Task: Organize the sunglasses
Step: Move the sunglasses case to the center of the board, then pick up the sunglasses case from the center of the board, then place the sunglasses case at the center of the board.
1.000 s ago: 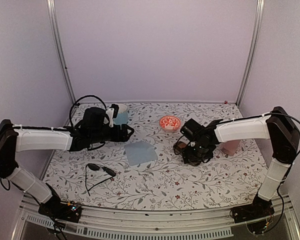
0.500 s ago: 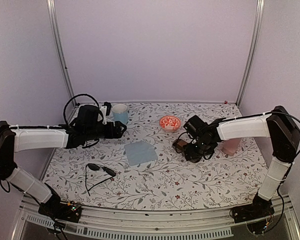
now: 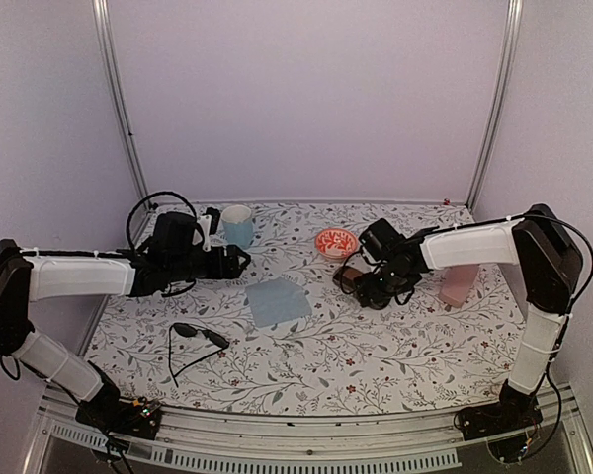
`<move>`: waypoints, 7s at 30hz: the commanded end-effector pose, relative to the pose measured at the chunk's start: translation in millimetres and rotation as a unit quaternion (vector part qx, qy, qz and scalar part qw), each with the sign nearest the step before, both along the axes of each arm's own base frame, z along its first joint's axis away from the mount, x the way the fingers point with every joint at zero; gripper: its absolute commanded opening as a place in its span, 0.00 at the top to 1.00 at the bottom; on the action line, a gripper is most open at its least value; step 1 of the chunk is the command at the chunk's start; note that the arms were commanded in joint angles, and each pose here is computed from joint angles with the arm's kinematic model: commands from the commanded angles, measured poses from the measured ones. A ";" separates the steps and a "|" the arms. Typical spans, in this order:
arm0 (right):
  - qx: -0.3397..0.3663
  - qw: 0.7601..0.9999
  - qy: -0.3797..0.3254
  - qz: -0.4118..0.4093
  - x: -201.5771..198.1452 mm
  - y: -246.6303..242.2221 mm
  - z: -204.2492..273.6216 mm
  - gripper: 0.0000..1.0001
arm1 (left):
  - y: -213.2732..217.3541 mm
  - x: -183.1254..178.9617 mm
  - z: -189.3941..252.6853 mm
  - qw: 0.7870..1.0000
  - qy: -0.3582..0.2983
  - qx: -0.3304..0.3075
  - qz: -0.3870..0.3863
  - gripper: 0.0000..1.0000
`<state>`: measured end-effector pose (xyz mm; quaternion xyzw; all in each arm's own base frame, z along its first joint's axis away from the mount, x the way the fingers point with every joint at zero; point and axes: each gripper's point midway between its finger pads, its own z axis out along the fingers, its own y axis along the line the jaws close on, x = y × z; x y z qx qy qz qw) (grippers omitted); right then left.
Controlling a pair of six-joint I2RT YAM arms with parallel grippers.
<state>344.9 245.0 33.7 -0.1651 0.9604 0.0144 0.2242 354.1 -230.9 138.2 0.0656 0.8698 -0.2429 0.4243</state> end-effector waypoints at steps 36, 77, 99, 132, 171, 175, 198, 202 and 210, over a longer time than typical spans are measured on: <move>0.085 0.994 -0.063 -0.016 34.7 13.0 57.9 0.15 | 0.4 -4.3 -1.5 1.000 -0.003 -0.023 -0.010 0.12; 0.029 0.910 0.007 -0.414 14.9 -231.7 -18.9 0.00 | -18.0 -19.1 -11.9 0.996 0.005 -0.067 -0.065 0.10; 0.174 0.965 -0.092 -0.175 16.0 -121.5 93.7 0.58 | 5.5 -11.2 -1.9 0.982 0.031 -0.166 -0.080 0.01; 0.425 0.855 -0.048 0.294 -112.0 165.9 190.5 0.58 | -116.8 -95.1 72.8 0.908 -0.074 -0.272 -0.311 0.04; 0.145 0.981 0.090 -0.091 -133.5 82.1 -23.5 0.23 | -96.7 -98.8 0.5 0.982 -0.016 -0.108 -0.152 0.07; 0.145 0.981 0.095 -0.088 -141.0 86.4 -24.1 0.09 | -94.0 -103.7 -2.3 0.983 -0.016 -0.101 -0.151 0.07; 0.204 0.975 0.091 0.008 -198.4 136.3 7.0 0.01 | -82.4 -145.9 -21.2 0.988 -0.003 -0.051 -0.146 0.07; 0.233 0.971 0.058 0.001 -191.3 118.7 32.1 0.01 | -106.1 -144.4 -19.1 0.982 -0.020 -0.017 -0.185 0.05; 0.260 0.963 0.013 -0.076 -149.9 27.7 47.8 0.01 | -180.0 -139.6 -57.6 0.951 -0.014 0.106 -0.289 0.01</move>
